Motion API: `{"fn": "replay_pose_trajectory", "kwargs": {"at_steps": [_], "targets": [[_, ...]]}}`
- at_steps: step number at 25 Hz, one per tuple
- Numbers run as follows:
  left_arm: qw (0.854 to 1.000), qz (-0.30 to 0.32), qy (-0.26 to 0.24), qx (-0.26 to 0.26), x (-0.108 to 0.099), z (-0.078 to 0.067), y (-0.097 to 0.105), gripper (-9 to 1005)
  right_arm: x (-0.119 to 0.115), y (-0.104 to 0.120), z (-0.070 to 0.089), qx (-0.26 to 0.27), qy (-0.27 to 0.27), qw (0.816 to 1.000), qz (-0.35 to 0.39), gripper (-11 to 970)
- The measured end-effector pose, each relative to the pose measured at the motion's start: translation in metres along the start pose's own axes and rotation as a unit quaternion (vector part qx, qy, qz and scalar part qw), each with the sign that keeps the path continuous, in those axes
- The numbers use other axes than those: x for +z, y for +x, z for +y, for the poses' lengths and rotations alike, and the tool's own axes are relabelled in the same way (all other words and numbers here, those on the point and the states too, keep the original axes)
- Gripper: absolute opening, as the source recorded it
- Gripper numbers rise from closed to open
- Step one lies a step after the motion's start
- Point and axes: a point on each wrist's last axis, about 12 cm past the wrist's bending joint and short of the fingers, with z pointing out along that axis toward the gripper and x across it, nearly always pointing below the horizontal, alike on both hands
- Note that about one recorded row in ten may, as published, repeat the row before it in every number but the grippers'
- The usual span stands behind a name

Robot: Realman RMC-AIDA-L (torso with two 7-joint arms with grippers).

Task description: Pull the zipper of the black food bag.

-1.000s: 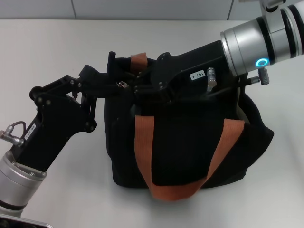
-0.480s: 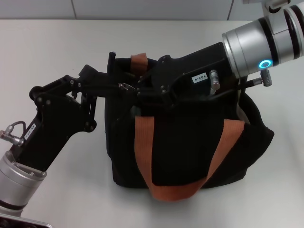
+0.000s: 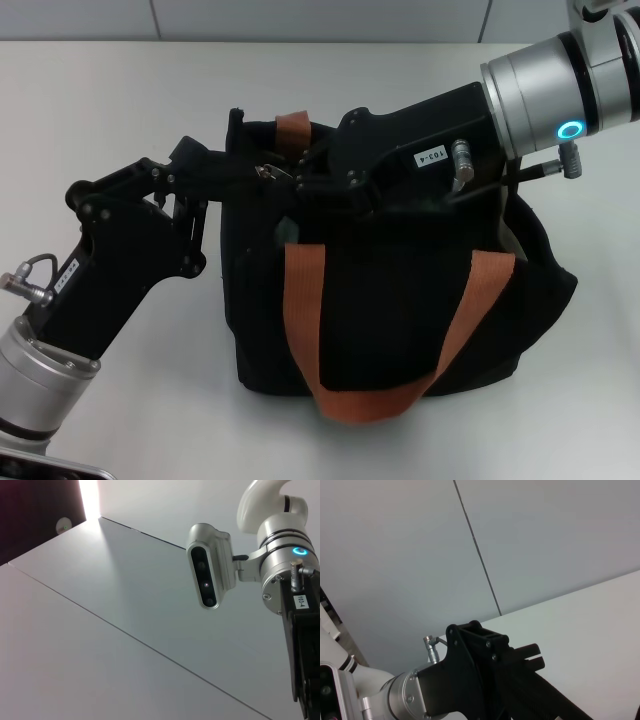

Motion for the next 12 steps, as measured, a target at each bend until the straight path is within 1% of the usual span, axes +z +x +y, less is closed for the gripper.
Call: {"fn": "replay_pose_trajectory", "kwargs": {"at_steps": [4, 9, 12], "targets": [[1.000, -0.001, 0.001, 0.000, 0.0003, -0.0001, 0.0001, 69, 0.0003, 0.0006, 0.0001, 0.001, -0.001, 1.000, 0.000, 21], [1.000, -0.001, 0.001, 0.001, 0.0002, 0.0001, 0.0004, 70, 0.0007, 0.0016, -0.0006, 0.006, 0.000, 1.000, -0.001, 108], [1.000, 0.000, 0.003, 0.001, 0.0004, -0.0002, 0.0008, 70, 0.0014, 0.0035, -0.0016, 0.009, 0.002, 1.000, -0.001, 108]]}}
